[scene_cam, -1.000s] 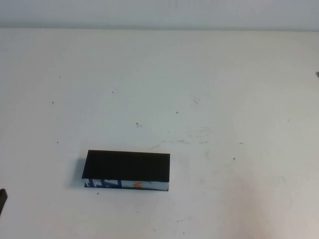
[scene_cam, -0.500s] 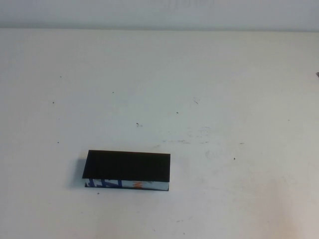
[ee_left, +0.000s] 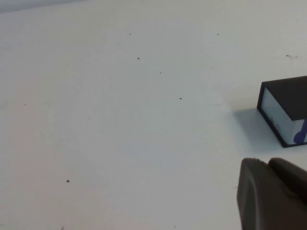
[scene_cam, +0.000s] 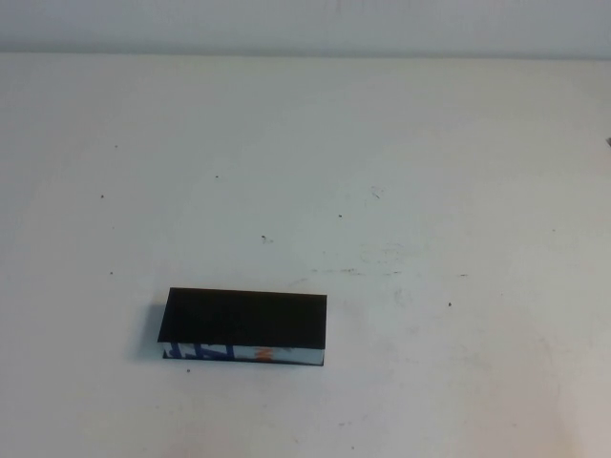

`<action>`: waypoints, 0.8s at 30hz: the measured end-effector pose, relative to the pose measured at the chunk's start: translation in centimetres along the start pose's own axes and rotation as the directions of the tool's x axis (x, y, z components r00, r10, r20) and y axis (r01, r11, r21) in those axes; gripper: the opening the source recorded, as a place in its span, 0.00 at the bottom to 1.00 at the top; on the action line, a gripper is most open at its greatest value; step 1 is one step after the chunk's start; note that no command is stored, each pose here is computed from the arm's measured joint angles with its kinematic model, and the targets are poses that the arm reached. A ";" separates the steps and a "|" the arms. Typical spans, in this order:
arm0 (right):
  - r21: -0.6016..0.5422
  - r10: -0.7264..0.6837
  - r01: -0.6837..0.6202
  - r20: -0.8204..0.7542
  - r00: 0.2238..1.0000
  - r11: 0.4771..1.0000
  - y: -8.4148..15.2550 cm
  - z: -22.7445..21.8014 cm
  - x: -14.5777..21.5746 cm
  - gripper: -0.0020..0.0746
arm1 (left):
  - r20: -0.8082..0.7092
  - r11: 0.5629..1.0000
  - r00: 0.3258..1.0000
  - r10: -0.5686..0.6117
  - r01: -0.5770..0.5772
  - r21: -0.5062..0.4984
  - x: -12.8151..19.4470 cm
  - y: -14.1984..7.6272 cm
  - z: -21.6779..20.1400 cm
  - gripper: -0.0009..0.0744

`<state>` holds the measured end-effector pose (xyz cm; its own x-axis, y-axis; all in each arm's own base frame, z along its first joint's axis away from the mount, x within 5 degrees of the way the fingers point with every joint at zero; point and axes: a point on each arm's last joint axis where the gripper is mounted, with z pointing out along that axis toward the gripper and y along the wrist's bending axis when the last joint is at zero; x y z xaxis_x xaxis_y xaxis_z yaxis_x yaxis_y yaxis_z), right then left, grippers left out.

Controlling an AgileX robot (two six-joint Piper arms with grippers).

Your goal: Return glasses to glasses case

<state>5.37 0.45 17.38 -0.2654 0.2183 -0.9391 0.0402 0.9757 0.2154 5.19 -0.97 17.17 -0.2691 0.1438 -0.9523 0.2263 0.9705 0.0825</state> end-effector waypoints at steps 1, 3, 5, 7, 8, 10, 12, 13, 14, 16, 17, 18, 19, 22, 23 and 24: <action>0.000 0.000 0.000 0.000 1.000 1.000 0.0 0.0 0.0 0.01 | 0.002 1.000 1.000 0.000 0.000 0.000 0.0 0.0 0.0 0.01; 0.000 0.000 0.000 0.000 1.000 1.000 0.0 0.0 0.0 0.01 | 0.002 1.000 1.000 0.001 -0.001 0.000 0.0 0.0 0.0 0.01; 0.000 0.000 0.000 0.000 1.000 1.000 0.0 0.0 0.0 0.01 | 0.002 1.000 1.000 0.006 -0.006 0.000 0.0 0.0 0.0 0.01; 0.000 0.000 0.000 0.000 1.000 1.000 0.0 0.0 0.0 0.01 | 0.002 1.000 1.000 0.007 -0.007 0.000 0.0 0.0 0.0 0.01; 0.000 0.000 0.000 0.000 1.000 1.000 0.0 0.0 0.0 0.01 | 0.002 1.000 1.000 0.007 -0.007 0.000 0.0 0.0 0.0 0.01; 0.000 0.000 0.000 0.000 1.000 1.000 0.0 0.0 0.0 0.01 | 0.002 1.000 1.000 0.009 -0.009 -0.001 0.0 0.0 0.0 0.01; 0.000 0.000 0.000 0.000 1.000 1.000 0.0 0.0 0.0 0.01 | 0.002 1.000 1.000 0.011 -0.011 -0.001 0.0 0.0 0.0 0.01; 0.000 -0.002 0.002 0.000 1.000 1.000 0.0 0.0 0.0 0.01 | 0.002 1.000 1.000 0.013 -0.013 -0.001 0.0 0.0 0.0 0.01; 0.000 -0.002 0.002 0.000 1.000 1.000 0.0 0.0 0.0 0.01 | 0.002 1.000 1.000 0.013 -0.013 -0.001 0.0 0.0 0.0 0.01; 0.000 -0.002 0.002 0.000 1.000 1.000 0.0 0.0 0.0 0.01 | 0.002 1.000 1.000 0.013 -0.013 -0.001 0.0 0.0 0.0 0.01; 0.000 -0.002 0.002 0.000 1.000 1.000 0.0 0.0 0.0 0.01 | 0.002 1.000 1.000 0.013 -0.013 -0.001 0.0 0.0 0.0 0.01; 0.000 -0.002 0.002 0.000 1.000 1.000 0.0 0.0 0.0 0.01 | 0.002 1.000 1.000 0.014 -0.014 -0.001 0.0 0.0 0.0 0.01; 0.000 -0.002 0.002 0.000 1.000 1.000 0.0 0.0 0.0 0.01 | 0.002 1.000 1.000 0.016 -0.016 -0.001 0.0 0.0 0.0 0.01; 0.000 -0.002 0.002 0.000 1.000 1.000 0.0 0.0 0.0 0.01 | 0.002 1.000 1.000 0.015 -0.015 -0.001 0.0 0.0 0.0 0.01; 0.000 -0.002 0.002 0.000 1.000 1.000 0.0 0.0 0.0 0.01 | 0.002 1.000 1.000 0.015 -0.015 -0.001 0.0 0.0 0.0 0.01; 0.001 -0.004 0.004 0.000 1.000 1.000 0.0 0.0 0.0 0.01 | 0.002 1.000 1.000 0.015 -0.015 -0.001 0.0 0.0 0.0 0.01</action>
<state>5.37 0.45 17.37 -0.2656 0.2146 -0.9399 0.0397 0.9765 0.2117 5.18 -0.97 17.18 -0.2642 0.1584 -0.9514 0.2299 0.9683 0.0974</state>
